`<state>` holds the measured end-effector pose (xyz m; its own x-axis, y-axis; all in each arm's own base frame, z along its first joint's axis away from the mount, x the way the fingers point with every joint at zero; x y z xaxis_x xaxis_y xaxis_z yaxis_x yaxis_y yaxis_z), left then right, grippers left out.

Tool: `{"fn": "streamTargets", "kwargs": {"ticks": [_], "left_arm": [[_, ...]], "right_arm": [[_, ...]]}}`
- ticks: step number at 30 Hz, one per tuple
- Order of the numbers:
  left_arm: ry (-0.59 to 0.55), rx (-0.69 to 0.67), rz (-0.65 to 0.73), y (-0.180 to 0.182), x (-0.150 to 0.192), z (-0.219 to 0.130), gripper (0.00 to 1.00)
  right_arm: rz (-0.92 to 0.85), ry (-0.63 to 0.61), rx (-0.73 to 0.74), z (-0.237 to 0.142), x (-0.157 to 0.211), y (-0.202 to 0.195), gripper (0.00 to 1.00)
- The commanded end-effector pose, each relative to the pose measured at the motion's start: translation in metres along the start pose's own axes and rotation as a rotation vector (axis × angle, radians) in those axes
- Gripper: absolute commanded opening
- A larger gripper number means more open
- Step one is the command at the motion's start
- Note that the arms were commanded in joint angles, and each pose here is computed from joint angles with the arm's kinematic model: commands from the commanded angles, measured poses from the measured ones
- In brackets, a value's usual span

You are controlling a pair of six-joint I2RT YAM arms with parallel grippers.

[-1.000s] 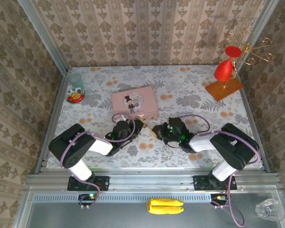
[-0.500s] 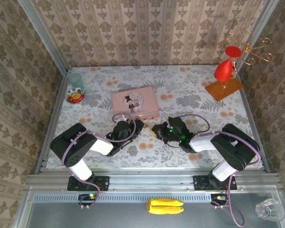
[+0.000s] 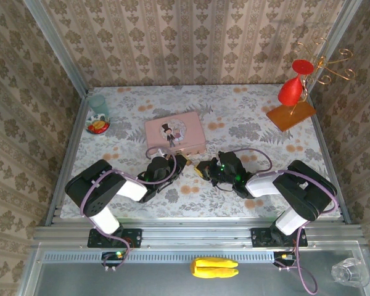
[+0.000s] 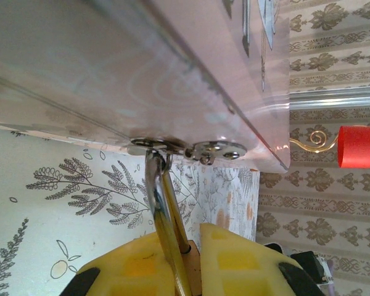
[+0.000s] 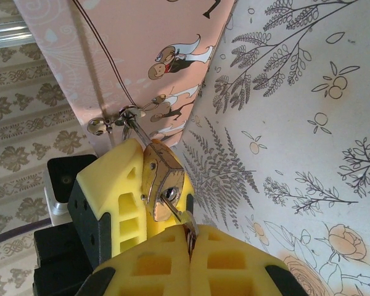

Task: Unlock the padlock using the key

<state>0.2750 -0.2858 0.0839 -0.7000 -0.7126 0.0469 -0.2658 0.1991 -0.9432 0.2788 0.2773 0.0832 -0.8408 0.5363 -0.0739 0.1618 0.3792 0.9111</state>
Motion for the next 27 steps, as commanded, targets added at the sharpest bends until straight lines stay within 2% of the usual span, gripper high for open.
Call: {"fn": "streamTargets", "kwargs": {"ticks": [1,27], "left_arm": [[0.073,0.107,-0.098,-0.0285,0.0141,0.0022,0.06],[0.088,0.135,-0.112,-0.0363,0.0195,0.0021,0.06]], "right_arm": [[-0.004,0.008,-0.059,0.0042,-0.0002,0.0162,0.00],[0.035,0.001,-0.106,0.0096,-0.0041,0.0238,0.00]]}}
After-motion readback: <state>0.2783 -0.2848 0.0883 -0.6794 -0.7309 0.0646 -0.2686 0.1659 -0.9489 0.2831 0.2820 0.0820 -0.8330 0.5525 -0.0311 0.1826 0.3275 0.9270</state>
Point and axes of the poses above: each hand's point on the last joint's axis, 136 mm out from that joint toward the fingers, its own z axis out along the fingers, its own y axis along the line the jaws close on, x = y × z, the point moved 1 cm from there along -z, back along the fingers, and after that the axes turned 12 degrees about -z, right-handed, at the moved point
